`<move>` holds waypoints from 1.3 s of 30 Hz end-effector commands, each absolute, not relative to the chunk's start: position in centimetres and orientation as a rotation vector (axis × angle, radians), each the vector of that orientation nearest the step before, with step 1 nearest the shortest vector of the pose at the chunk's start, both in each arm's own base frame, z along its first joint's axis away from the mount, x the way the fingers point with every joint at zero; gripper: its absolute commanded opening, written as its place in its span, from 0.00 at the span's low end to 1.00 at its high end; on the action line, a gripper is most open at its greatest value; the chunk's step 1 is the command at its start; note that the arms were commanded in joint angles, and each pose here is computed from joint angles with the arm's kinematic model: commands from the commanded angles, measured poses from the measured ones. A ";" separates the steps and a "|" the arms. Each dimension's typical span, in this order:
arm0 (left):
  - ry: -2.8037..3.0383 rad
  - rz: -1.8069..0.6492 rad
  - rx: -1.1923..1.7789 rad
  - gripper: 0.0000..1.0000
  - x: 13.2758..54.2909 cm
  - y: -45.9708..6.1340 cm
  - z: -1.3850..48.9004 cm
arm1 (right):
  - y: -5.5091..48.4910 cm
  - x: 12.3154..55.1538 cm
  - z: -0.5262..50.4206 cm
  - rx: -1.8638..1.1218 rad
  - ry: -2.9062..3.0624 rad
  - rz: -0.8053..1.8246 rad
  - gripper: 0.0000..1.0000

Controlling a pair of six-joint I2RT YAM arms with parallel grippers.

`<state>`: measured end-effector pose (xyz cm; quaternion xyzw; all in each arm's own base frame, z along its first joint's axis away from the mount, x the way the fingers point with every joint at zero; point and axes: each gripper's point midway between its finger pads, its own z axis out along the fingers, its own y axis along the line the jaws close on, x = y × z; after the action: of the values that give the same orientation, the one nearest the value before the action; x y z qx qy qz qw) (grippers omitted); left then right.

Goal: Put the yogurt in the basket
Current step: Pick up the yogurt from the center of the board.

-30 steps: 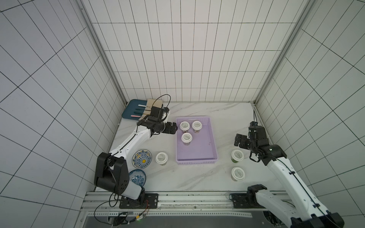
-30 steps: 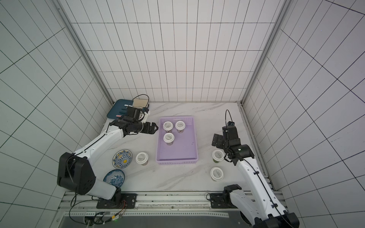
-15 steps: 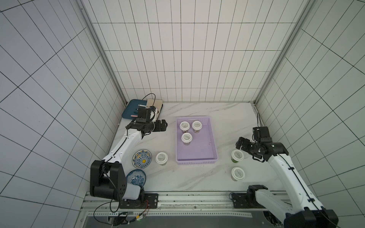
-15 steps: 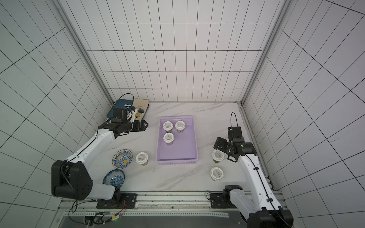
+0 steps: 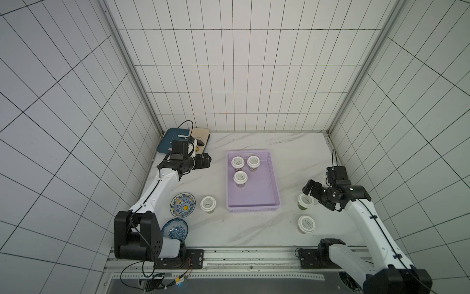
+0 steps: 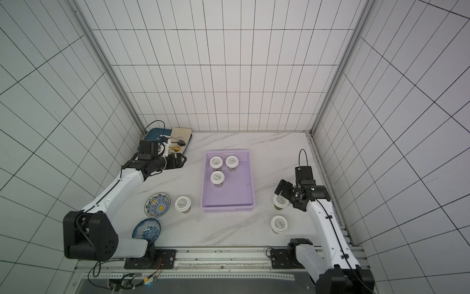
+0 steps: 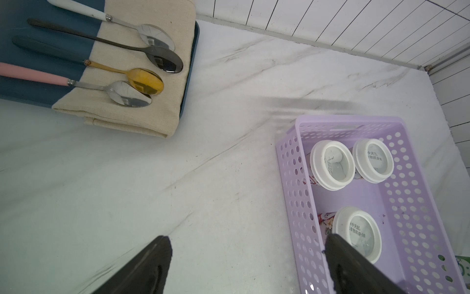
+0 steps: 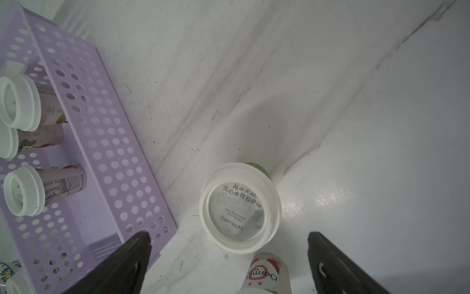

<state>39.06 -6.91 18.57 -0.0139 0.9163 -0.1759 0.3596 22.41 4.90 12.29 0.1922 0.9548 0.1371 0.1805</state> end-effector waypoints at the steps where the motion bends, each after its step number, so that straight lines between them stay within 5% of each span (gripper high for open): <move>1: 2.310 -0.467 -0.047 0.98 39.2 -6.6 20.0 | 5.2 21.3 10.6 0.638 2.754 0.433 0.99; 20: 2.316 -0.491 -0.045 0.98 39.2 -6.7 19.4 | 5.5 22.6 8.3 0.658 2.789 0.461 1.00; 39: 2.315 -0.478 -0.050 0.98 39.2 -6.4 19.7 | 6.1 21.9 6.7 0.664 2.840 0.504 0.82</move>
<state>39.15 -6.70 19.09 -0.0194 0.9098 -0.1900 0.3686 22.20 6.27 7.01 0.2216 0.9558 0.1676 0.0959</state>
